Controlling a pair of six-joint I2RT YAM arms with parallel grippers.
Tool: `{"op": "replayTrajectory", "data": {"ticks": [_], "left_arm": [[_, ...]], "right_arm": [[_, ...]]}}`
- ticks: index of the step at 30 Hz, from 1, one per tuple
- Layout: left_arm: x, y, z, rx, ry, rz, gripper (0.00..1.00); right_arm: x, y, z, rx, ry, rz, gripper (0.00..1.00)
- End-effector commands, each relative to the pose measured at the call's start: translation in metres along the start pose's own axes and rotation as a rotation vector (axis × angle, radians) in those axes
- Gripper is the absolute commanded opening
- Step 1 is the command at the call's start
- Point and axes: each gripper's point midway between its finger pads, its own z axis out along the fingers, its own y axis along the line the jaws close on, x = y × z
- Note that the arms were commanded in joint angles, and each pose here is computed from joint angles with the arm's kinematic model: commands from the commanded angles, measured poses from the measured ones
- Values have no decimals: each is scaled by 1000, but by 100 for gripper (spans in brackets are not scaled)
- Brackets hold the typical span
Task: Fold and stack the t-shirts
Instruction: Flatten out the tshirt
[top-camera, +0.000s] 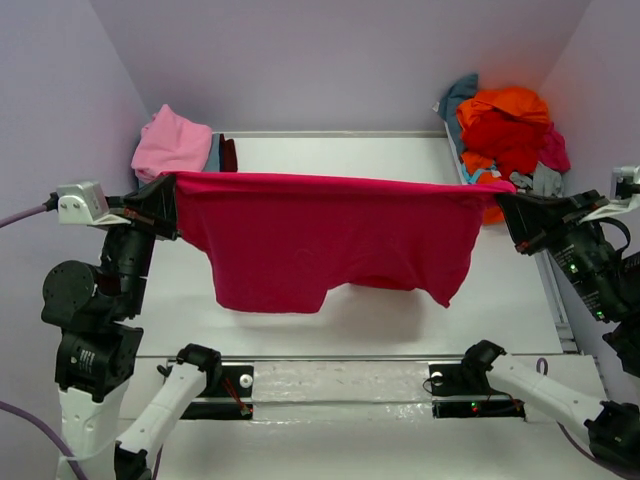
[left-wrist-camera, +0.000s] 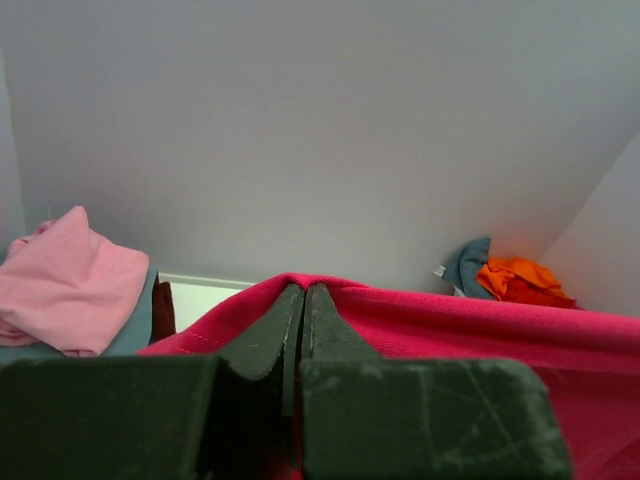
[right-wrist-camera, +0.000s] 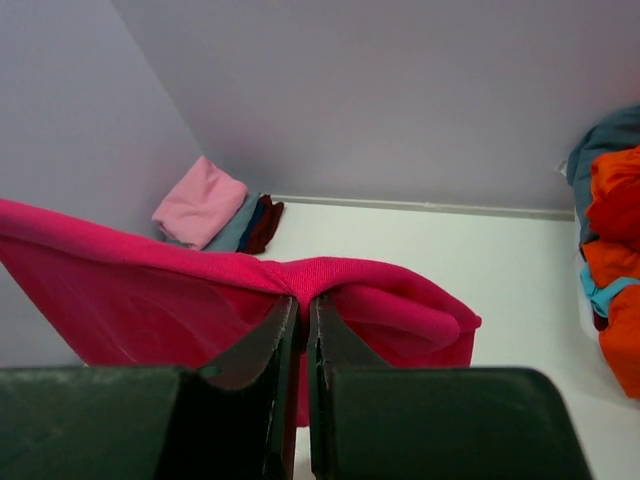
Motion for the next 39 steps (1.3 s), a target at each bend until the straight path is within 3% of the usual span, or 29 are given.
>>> {"op": "replayTrajectory", "data": {"ticks": [1,13,15,19,28,39], "left_arm": [[-34,18,4,-107,-149,41,6],[42,34,106,-225,39,35,6],[77,40,136,-266,128,36,6],[119,50,155,-303,212,32,6],[205,70,178,-358,378,52,6],[296,93,204,-416,553,100,6]], "right_arm": [[-53,-15,-14,78,-195,-6,7],[-18,-22,83,259,-88,-149,7],[4,-20,119,290,-35,-202,7],[36,-19,148,303,43,-232,7],[133,-31,195,322,255,-208,7],[256,-88,238,435,533,-144,7]]}}
